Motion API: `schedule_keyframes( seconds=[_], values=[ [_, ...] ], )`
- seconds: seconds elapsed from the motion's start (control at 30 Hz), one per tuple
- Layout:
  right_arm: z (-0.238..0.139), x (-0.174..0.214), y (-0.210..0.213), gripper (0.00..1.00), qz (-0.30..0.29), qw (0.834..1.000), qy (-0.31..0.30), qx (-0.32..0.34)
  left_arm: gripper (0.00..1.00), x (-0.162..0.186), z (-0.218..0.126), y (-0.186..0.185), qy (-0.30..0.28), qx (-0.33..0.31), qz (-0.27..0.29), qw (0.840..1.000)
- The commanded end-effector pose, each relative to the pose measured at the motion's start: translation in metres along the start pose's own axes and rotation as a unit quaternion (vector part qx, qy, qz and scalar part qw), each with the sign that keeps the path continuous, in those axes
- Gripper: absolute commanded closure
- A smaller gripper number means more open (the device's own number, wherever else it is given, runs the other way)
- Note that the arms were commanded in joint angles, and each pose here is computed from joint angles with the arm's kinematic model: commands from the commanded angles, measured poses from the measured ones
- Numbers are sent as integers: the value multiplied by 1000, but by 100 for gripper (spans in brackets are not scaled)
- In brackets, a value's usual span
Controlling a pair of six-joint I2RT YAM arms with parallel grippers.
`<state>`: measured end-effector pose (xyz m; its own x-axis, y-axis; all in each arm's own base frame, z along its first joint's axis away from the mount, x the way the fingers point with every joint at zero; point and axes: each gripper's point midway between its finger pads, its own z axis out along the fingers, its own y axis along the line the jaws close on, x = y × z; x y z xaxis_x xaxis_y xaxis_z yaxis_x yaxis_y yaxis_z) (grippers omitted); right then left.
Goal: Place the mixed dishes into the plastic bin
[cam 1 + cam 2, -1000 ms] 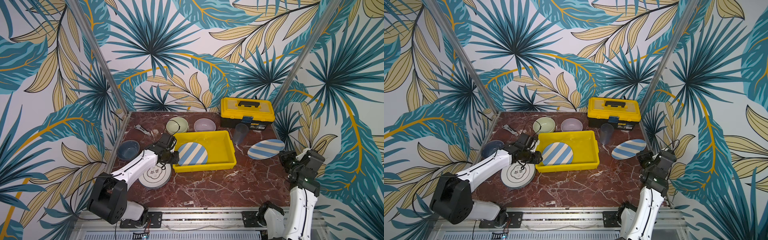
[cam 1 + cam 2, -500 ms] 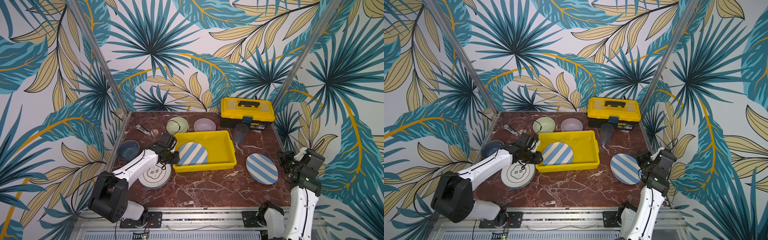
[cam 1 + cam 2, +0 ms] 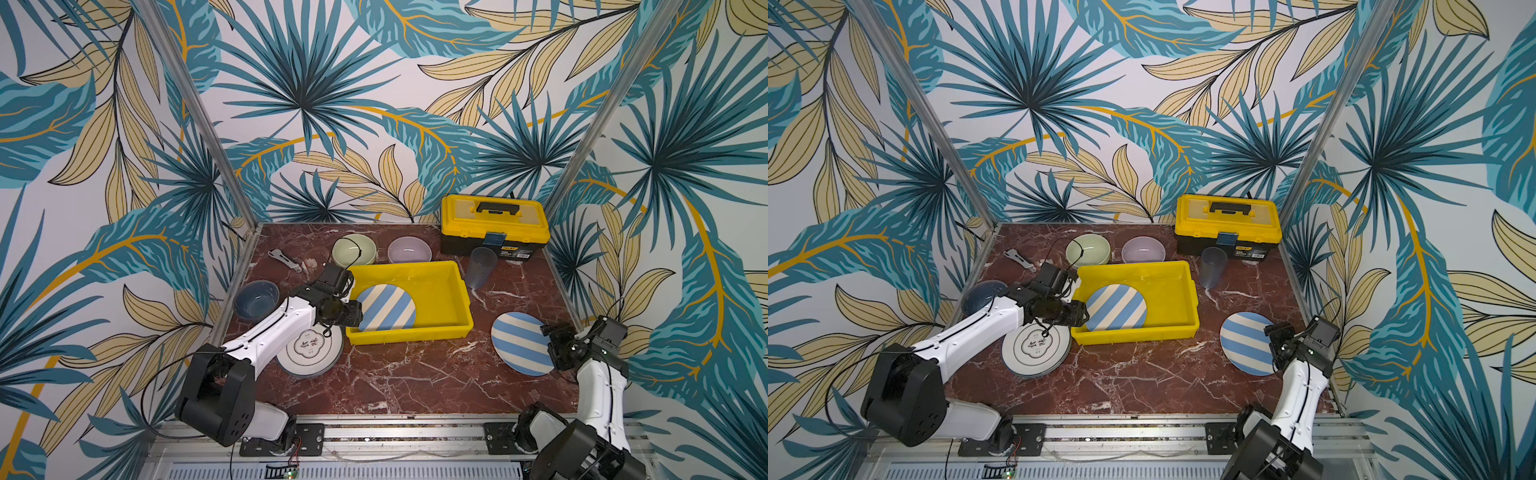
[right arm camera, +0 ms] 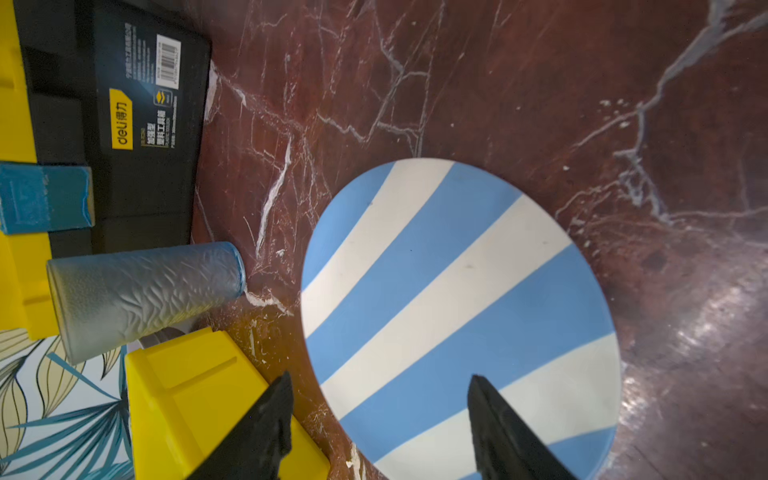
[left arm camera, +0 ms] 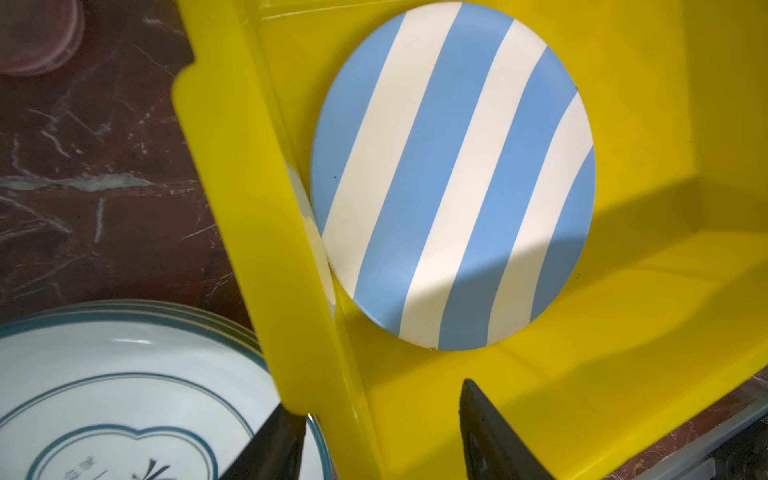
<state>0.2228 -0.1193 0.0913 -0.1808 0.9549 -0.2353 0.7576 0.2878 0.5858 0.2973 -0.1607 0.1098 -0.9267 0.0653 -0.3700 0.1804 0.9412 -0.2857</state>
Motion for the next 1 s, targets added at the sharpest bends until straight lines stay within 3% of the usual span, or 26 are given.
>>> schedule_keyframes(
  seconds=[0.0,0.3,0.53,0.8,0.97],
  values=[
    [15,6,-24,29,19,1000,18,11,39,-17,-20,-9,-30,4,18,999],
    [30,9,-54,26,59,997,43,16,37,-29,-46,-22,-54,-5,46,997],
    [42,17,-62,30,77,994,72,20,38,-36,-53,-44,-65,7,76,995],
    [27,6,-49,31,58,997,43,8,38,-43,-59,-68,-74,25,100,992],
    [-8,-15,-45,31,17,998,-31,46,38,-47,-56,-94,-72,38,133,988]
  ],
)
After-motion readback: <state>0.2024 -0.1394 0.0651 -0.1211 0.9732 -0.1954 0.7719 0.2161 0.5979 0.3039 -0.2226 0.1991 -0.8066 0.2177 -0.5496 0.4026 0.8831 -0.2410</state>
